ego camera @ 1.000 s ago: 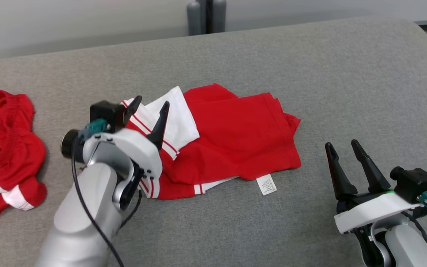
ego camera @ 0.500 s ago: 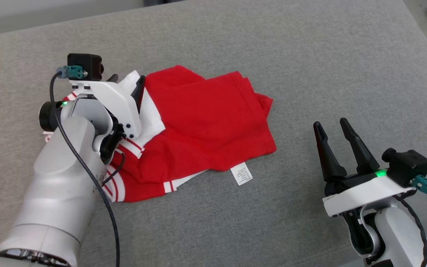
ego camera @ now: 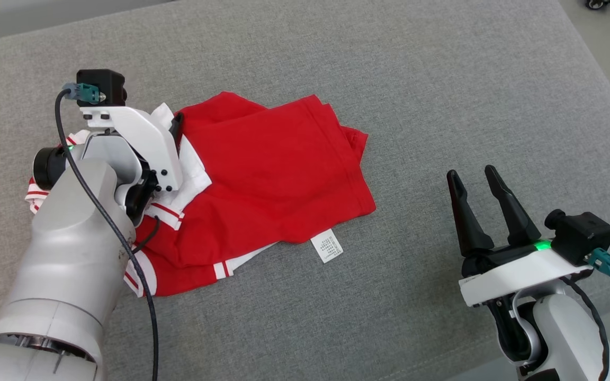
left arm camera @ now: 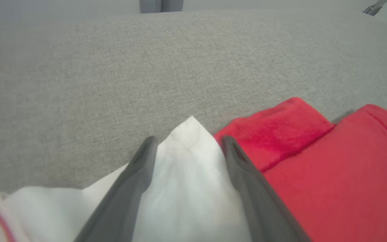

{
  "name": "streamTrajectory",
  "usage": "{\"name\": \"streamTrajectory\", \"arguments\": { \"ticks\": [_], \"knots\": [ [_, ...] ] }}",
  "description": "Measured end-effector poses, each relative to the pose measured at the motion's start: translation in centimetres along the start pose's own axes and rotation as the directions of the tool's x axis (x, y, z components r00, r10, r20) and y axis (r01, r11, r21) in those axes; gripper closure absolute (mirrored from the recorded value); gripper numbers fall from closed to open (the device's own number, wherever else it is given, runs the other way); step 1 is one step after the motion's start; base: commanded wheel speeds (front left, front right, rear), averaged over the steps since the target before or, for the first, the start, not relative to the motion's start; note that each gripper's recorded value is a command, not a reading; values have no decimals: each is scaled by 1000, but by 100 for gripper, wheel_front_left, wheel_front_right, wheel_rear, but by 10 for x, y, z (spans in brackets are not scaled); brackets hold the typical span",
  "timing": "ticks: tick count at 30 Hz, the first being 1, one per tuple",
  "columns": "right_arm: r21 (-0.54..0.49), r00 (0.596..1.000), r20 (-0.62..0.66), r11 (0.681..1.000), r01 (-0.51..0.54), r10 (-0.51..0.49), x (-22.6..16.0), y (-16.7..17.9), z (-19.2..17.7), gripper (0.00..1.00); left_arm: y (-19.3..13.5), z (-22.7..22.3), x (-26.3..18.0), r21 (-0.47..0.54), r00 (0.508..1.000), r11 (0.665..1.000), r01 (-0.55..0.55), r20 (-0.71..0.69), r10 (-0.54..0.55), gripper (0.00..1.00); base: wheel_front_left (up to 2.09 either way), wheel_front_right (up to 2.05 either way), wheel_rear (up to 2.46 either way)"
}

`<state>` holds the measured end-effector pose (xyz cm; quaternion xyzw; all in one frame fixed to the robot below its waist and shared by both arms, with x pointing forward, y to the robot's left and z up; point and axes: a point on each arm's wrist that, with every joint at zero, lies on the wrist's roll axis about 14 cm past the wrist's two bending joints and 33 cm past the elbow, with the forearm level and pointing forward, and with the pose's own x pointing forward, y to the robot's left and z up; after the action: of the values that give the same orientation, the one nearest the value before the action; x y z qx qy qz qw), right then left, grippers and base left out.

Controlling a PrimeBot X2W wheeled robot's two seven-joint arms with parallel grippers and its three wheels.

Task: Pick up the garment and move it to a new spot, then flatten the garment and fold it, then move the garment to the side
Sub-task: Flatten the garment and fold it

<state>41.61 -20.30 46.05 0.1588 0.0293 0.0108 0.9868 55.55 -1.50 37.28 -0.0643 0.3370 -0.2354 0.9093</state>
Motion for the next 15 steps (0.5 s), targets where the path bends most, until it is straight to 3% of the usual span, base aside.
{"name": "streamTrajectory", "arguments": {
  "ticks": [4,5,6,7,8,9,15],
  "knots": [
    [2,1000,3,1000,-7,7,0,3,1,0,3,-3,-5,5,1000,1000,-13,-14,13,3,0,0,0],
    [2,1000,4,1000,-11,11,0,4,1,0,2,-6,-6,10,1000,1000,-13,-27,13,32,0,0,0],
    [2,1000,5,1000,-15,15,0,5,2,0,2,-8,-8,15,999,1000,-14,-40,15,51,0,0,0],
    [2,1000,6,1000,-18,18,0,6,2,0,2,-9,-9,18,999,1000,-15,-44,15,59,0,0,0],
    [2,1000,7,1000,-21,21,0,7,2,0,3,-9,-10,21,999,1000,-15,-48,16,84,0,0,0],
    [2,1000,8,1000,-24,24,0,8,3,0,3,-10,-11,22,998,1000,-17,-55,18,97,0,0,0],
    [0,999,7,999,-34,34,1,10,3,0,4,-9,-15,30,999,999,-19,-43,20,100,0,0,0]
  ]
}}
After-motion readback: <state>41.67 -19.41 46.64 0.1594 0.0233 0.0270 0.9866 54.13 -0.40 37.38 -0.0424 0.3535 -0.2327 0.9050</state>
